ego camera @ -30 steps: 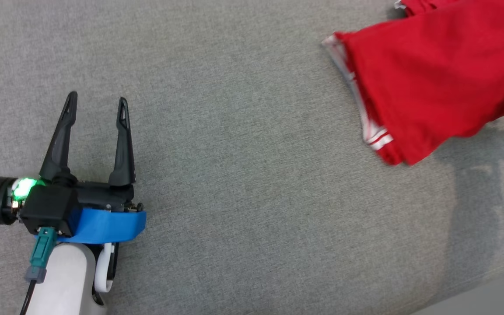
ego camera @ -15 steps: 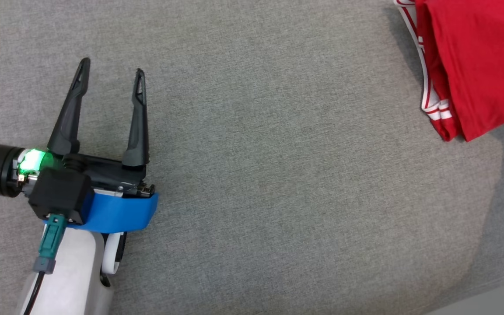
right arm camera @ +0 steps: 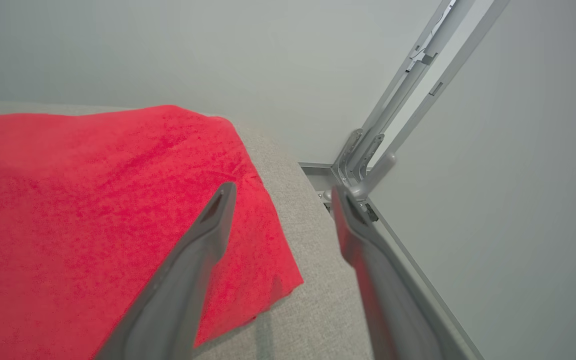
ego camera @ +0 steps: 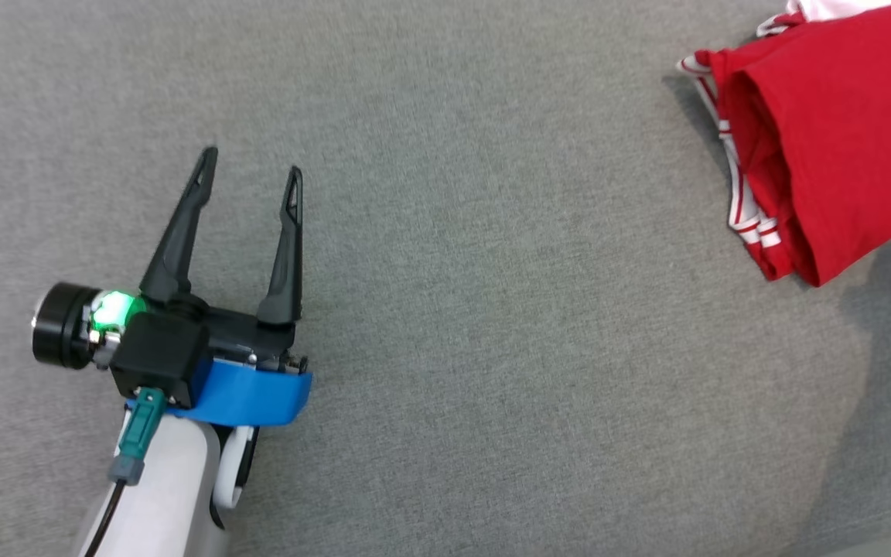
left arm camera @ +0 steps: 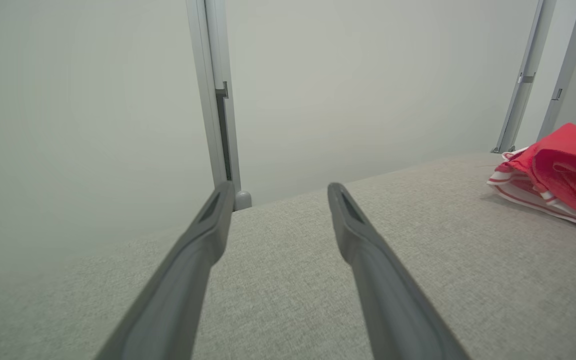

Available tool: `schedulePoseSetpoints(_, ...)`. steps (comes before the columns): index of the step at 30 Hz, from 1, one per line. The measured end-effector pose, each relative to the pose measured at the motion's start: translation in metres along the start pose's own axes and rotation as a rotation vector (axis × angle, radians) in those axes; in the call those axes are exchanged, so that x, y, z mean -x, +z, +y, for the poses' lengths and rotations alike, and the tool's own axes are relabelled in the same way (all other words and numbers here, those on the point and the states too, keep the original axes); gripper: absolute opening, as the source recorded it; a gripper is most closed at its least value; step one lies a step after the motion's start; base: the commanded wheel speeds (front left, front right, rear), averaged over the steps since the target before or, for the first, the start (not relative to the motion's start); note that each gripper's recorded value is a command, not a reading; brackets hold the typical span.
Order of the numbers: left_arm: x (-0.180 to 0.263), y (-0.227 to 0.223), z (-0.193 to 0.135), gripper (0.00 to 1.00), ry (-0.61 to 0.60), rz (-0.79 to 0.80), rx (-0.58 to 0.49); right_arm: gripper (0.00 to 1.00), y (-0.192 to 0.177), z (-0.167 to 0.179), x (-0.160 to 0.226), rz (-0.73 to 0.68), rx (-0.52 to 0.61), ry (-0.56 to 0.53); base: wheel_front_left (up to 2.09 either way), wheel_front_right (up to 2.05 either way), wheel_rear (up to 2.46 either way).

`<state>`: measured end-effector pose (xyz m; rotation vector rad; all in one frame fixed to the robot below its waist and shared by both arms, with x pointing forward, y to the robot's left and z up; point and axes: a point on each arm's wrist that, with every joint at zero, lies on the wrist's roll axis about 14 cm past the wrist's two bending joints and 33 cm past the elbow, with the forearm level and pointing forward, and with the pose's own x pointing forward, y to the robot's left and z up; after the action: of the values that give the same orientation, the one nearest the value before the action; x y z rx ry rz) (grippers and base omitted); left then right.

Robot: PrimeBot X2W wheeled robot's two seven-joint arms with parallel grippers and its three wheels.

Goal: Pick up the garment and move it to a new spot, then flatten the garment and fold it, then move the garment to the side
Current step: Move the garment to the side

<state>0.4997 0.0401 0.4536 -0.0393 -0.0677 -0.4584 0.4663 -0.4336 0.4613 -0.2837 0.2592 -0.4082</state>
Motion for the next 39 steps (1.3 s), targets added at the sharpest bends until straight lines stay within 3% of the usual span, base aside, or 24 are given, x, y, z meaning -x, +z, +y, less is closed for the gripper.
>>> schedulePoseSetpoints(13,0.059,0.023,0.002,1.00,0.087,0.051,-0.010,1.00,0.026,0.086,0.111,-0.198,-0.271,0.170,0.00,0.00,0.00)
schedulePoseSetpoints(27,0.135,0.034,0.045,1.00,0.315,0.081,-0.002,1.00,0.068,0.168,0.174,-0.271,-0.380,0.439,0.00,0.00,0.00)
schedulePoseSetpoints(39,0.174,0.029,0.040,1.00,0.351,0.108,0.018,1.00,0.063,0.168,0.209,-0.253,-0.374,0.476,0.00,0.00,0.00)
